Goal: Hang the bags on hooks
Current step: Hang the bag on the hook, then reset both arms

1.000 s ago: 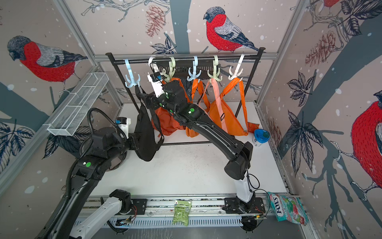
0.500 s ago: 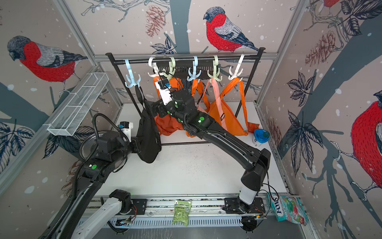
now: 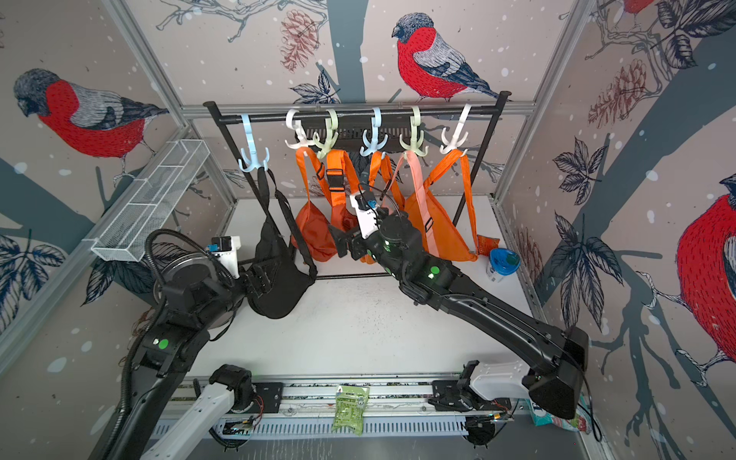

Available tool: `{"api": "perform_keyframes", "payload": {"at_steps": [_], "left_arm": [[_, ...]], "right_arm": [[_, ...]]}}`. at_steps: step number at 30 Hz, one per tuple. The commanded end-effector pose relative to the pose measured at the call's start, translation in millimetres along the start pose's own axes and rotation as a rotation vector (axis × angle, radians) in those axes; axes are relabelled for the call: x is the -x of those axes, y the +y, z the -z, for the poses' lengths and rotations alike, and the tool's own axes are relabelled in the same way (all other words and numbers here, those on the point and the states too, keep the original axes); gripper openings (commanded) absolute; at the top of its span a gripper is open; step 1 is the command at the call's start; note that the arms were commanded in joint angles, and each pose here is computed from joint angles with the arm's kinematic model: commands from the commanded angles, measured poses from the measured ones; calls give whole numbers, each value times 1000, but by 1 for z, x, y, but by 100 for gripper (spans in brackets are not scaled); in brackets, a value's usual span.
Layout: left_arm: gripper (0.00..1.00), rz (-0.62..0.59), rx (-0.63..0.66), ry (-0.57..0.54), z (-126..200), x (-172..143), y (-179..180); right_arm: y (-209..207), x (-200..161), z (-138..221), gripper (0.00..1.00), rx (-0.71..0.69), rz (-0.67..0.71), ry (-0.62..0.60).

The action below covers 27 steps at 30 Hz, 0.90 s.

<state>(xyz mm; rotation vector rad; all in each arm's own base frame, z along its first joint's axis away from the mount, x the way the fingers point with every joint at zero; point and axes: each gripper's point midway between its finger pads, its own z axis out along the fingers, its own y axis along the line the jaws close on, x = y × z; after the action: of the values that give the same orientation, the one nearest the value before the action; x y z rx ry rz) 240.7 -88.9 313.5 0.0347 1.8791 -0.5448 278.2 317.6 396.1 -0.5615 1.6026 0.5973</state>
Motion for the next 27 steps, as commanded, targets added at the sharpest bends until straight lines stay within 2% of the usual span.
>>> {"api": "perform_keyframes", "payload": {"at_steps": [1, 5, 9, 11, 15, 20, 23, 27], "left_arm": [[79, -98, -77, -134, 16, 31, -19], [83, -150, -187, -210, 28, 43, -41], [90, -158, -258, -170, 20, 38, -53], [98, -136, -292, -151, 13, 32, -56], [98, -112, -321, -114, -6, 3, -67], [97, -207, -211, -74, -30, -38, -78], [97, -254, -86, -75, -42, -46, -66], [97, -260, 30, -115, -50, -48, -44]], "right_arm": [[-17, 0, 17, 100, -52, -17, -49], [-43, -19, 33, 100, -111, -32, -37], [-63, -32, 46, 100, -159, -35, -28], [-72, -38, 51, 100, -193, -31, -23], [-86, -51, 62, 100, -257, -12, -19], [-106, -69, 79, 100, -361, 20, -19], [-123, -80, 95, 100, -447, 23, -36], [-149, -100, 116, 99, -547, -12, -39]]}}
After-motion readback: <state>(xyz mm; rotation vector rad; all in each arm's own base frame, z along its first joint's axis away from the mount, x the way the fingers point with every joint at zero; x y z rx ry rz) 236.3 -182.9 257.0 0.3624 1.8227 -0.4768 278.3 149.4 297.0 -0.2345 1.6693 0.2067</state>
